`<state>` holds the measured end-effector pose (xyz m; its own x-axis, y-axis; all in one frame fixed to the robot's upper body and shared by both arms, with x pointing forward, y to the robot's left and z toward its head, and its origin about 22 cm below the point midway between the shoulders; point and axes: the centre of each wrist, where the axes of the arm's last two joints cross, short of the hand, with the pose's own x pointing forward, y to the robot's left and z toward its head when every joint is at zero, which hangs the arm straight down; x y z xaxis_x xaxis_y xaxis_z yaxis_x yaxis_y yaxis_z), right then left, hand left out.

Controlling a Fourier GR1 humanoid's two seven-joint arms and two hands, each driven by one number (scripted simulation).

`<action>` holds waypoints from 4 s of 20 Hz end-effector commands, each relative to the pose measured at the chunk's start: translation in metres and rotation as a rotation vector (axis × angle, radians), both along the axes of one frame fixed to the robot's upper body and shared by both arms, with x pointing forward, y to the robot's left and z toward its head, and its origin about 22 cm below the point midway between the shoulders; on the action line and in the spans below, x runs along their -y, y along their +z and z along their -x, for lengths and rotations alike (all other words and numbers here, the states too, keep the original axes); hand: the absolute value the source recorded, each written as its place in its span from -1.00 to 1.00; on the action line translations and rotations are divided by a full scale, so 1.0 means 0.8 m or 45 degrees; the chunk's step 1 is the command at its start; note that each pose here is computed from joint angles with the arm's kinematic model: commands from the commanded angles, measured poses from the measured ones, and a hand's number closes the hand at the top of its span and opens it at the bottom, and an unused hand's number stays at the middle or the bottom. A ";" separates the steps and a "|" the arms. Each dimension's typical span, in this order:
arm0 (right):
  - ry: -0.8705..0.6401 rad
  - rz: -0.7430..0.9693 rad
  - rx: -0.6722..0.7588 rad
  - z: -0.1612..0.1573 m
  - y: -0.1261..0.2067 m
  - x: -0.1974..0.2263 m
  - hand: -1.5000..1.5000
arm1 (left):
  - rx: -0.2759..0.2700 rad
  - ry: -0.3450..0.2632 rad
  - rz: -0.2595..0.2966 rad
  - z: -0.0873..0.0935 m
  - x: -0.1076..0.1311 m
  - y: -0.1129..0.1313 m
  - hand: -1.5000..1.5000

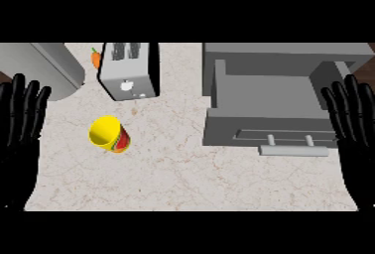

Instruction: Pick up the cup, place it into the drawer and close the drawer

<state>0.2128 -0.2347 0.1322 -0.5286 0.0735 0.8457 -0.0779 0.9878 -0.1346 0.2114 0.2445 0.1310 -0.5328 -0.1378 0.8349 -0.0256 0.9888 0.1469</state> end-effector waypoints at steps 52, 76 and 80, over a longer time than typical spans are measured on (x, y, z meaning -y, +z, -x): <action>-0.036 0.092 -0.102 -0.032 -0.019 0.030 -1.00 | -0.593 -0.267 0.219 -0.088 -0.173 -0.286 -1.00; 0.008 0.078 -0.087 -0.032 -0.020 0.023 -1.00 | -0.549 -0.355 0.269 -0.081 -0.147 -0.310 -1.00; -0.003 0.083 -0.102 -0.031 -0.024 0.028 -1.00 | -0.548 -0.411 0.314 -0.090 -0.117 -0.317 -1.00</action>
